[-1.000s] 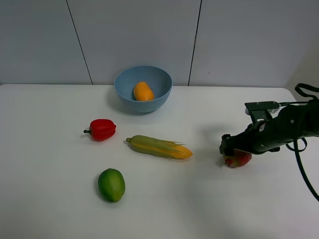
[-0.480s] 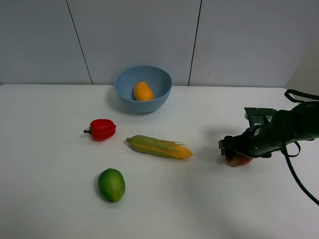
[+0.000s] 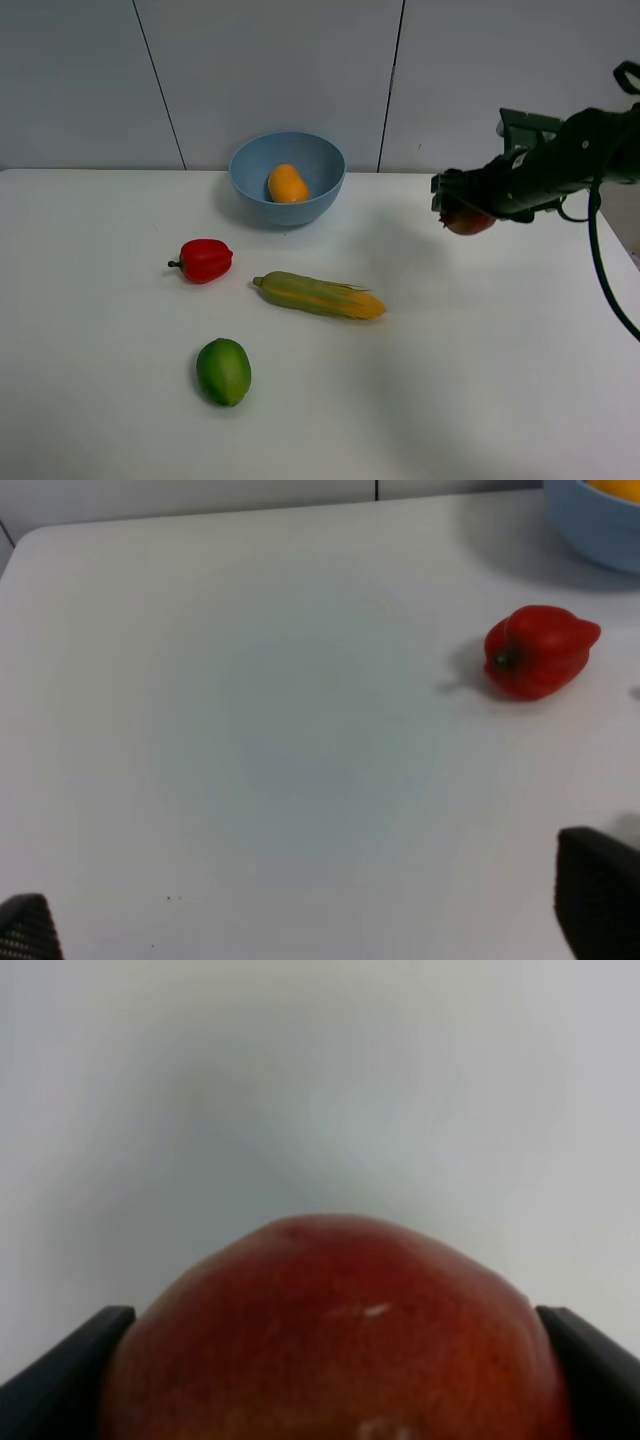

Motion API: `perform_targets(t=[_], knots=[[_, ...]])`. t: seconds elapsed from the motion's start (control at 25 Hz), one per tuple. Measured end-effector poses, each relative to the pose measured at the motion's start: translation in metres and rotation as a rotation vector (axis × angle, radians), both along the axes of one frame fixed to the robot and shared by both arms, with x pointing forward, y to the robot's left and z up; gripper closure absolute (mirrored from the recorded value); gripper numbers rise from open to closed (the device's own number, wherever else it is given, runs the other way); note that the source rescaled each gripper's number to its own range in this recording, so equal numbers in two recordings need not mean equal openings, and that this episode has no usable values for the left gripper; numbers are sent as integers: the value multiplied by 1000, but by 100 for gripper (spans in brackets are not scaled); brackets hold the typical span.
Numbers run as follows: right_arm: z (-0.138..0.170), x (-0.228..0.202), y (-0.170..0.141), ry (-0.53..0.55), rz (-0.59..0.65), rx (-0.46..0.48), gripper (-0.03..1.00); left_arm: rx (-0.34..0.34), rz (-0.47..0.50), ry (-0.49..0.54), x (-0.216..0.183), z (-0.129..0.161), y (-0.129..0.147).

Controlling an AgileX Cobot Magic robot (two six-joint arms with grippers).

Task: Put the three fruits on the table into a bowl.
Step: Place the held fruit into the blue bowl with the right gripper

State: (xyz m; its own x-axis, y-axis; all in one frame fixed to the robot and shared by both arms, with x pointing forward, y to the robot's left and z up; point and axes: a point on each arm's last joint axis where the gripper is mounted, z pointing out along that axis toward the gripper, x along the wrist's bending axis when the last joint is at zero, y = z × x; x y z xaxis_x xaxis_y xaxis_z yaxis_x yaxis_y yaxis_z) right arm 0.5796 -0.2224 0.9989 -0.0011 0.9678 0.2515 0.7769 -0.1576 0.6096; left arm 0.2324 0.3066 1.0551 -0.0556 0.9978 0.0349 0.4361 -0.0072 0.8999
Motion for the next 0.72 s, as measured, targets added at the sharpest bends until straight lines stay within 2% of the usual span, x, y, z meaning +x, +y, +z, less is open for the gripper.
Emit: perform_targets(t=[0.16,0.28,0.6,0.72], knots=[[51,28,29,-169,145,-35,63,0,0,0,0,0,0],[63,49,60,-196,225,-13,63,0,0,0,0,0,0],[13,99,160,-113,398,46,63,0,0,0,0,0,0],[-3,109,186,-106,448,50,63,0,0,0,0,0,0]])
